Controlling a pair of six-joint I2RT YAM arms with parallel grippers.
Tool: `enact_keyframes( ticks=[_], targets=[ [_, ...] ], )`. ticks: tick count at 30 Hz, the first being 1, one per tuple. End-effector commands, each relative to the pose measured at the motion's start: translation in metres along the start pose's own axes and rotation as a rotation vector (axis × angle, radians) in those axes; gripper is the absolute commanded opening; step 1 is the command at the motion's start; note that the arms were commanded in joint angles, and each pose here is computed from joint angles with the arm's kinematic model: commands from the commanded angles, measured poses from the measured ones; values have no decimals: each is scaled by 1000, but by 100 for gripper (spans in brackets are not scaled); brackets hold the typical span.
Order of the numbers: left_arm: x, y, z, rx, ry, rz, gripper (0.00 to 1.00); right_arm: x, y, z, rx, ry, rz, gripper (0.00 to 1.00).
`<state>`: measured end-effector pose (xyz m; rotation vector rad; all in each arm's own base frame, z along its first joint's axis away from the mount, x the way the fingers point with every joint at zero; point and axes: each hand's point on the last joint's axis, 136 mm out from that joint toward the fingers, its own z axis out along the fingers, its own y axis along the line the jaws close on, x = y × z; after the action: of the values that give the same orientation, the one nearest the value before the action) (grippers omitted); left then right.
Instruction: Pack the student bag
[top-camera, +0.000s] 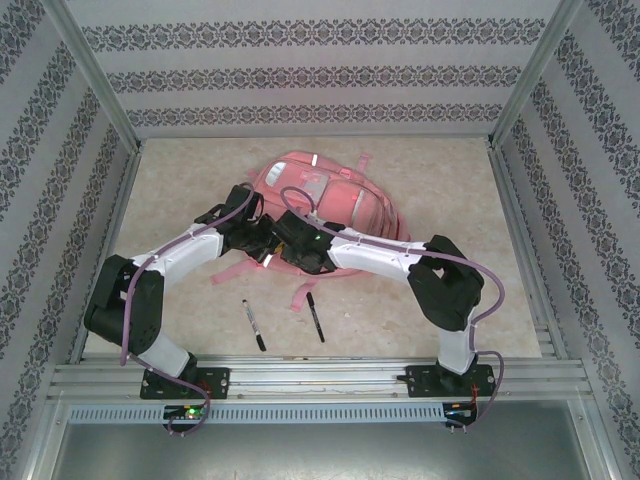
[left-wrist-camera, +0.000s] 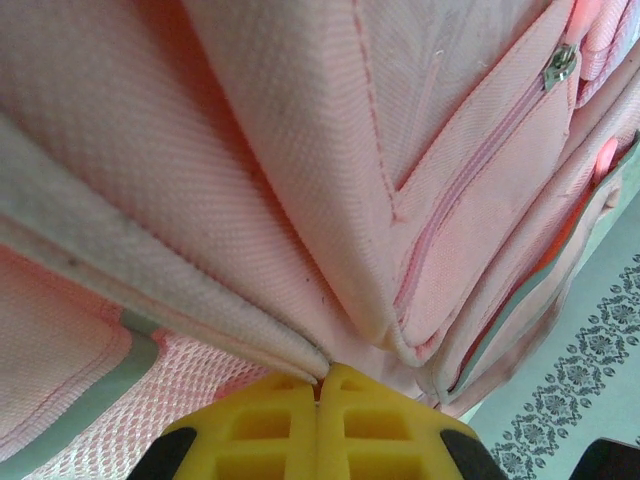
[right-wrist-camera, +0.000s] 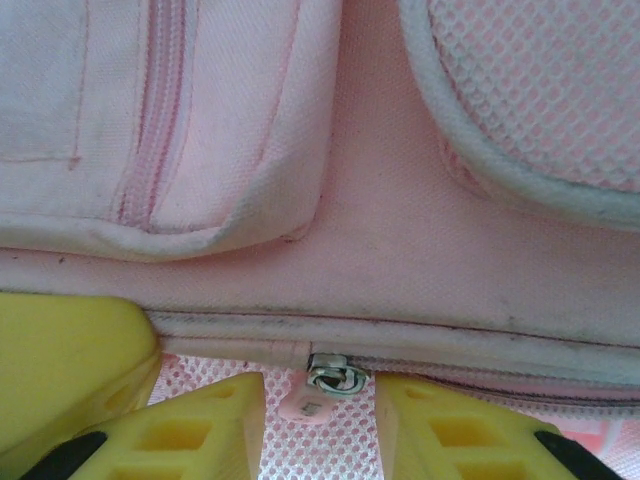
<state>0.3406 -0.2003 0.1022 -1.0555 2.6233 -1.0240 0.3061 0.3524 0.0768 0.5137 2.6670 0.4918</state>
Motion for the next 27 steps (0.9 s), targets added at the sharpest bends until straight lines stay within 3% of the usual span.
enact_keyframes(
  ticks=[1, 14, 20, 27],
  targets=[
    [1, -9, -8, 45, 3, 14, 0, -5, -13, 8, 81, -48, -27, 34],
    [0, -8, -6, 44, 4, 16, 0, -14, -36, 11, 134, -118, 0, 23],
    [0, -5, -4, 42, 12, 10, 0, -14, -17, 29, 3, -94, -28, 21],
    [1, -4, -1, 50, 23, 4, 0, -15, 2, 15, -112, -69, -74, 14]
  ],
)
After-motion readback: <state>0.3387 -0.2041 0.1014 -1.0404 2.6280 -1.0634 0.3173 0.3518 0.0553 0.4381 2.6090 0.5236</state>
